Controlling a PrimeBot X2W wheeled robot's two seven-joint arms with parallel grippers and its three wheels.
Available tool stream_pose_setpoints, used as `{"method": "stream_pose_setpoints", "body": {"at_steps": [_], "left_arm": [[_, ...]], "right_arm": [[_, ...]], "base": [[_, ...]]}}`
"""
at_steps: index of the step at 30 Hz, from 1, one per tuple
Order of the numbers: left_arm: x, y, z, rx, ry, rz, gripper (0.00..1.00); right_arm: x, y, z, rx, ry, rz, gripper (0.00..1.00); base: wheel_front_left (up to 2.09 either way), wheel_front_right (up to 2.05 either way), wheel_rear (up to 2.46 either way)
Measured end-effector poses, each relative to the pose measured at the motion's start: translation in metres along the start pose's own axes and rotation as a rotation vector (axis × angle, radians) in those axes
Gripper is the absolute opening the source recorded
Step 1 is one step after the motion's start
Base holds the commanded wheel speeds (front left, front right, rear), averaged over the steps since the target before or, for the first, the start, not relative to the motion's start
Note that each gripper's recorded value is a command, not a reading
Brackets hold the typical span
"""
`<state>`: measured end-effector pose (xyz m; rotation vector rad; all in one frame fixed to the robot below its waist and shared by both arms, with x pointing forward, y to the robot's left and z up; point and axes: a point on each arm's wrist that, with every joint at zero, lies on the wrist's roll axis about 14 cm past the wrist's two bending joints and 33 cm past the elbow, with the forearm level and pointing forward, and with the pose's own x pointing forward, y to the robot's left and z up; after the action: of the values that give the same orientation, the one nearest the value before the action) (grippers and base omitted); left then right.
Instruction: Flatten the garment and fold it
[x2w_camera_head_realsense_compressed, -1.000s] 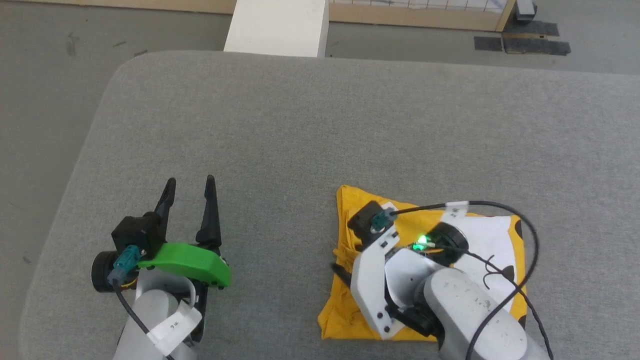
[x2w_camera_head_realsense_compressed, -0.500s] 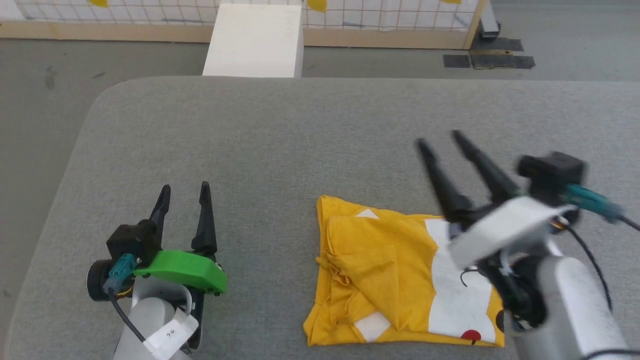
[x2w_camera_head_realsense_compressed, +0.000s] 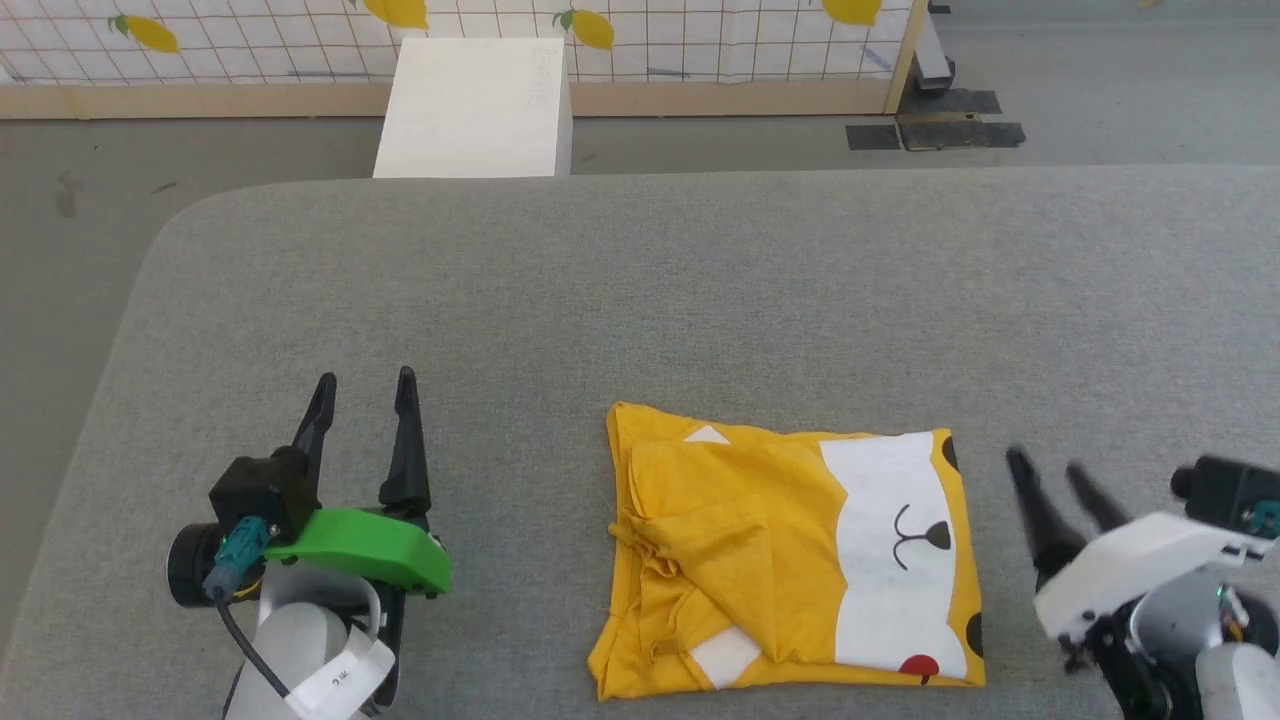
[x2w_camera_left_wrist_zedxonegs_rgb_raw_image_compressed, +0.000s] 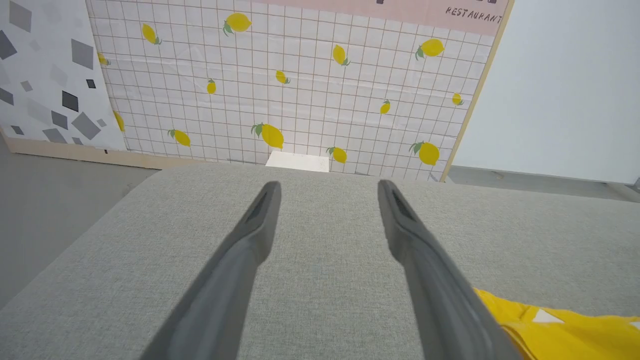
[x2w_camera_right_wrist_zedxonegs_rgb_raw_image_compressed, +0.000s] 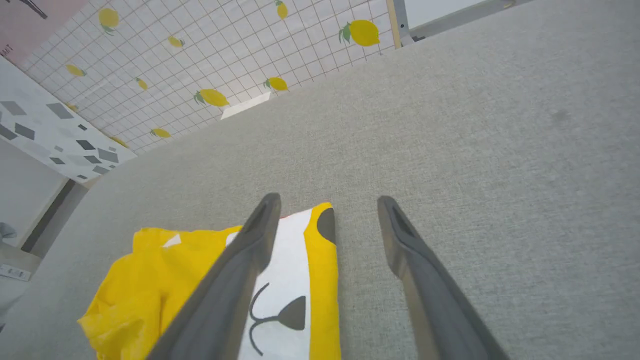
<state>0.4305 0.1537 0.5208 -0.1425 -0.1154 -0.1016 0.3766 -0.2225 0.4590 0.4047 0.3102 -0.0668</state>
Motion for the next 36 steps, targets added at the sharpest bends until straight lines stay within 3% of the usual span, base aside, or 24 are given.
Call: {"method": "stream_pose_setpoints", "body": {"at_steps": [10,20,21,22,24,31,36], "left_arm": [[-0.002,0.0,0.002,0.007,-0.007,-0.006,1.0],[-0.002,0.002,-0.002,0.006,0.006,0.0,1.0],[-0.002,0.003,-0.003,0.006,0.007,0.001,1.0],[-0.002,0.003,-0.003,0.006,0.008,0.002,1.0],[-0.002,0.003,-0.004,0.006,0.01,0.003,1.0],[0.001,0.002,-0.007,0.004,0.016,0.0,1.0],[0.01,-0.012,-0.011,0.001,0.02,-0.04,1.0]], "right_arm": [[-0.009,-0.009,-0.082,0.195,0.37,-0.017,1.0],[0.002,0.015,-0.1,0.246,0.503,0.052,1.0],[0.003,0.018,-0.102,0.242,0.52,0.063,0.84],[0.004,0.021,-0.103,0.234,0.535,0.071,0.48],[0.005,0.024,-0.104,0.211,0.549,0.078,0.03],[0.007,0.017,-0.097,0.031,0.539,0.041,0.0],[0.012,-0.005,-0.058,-0.204,0.453,-0.041,0.0]], "base": [[0.0,0.0,0.0],[0.0,0.0,0.0],[0.0,0.0,0.0],[0.0,0.0,0.0],[0.0,0.0,0.0],[0.0,0.0,0.0],[0.0,0.0,0.0]]}}
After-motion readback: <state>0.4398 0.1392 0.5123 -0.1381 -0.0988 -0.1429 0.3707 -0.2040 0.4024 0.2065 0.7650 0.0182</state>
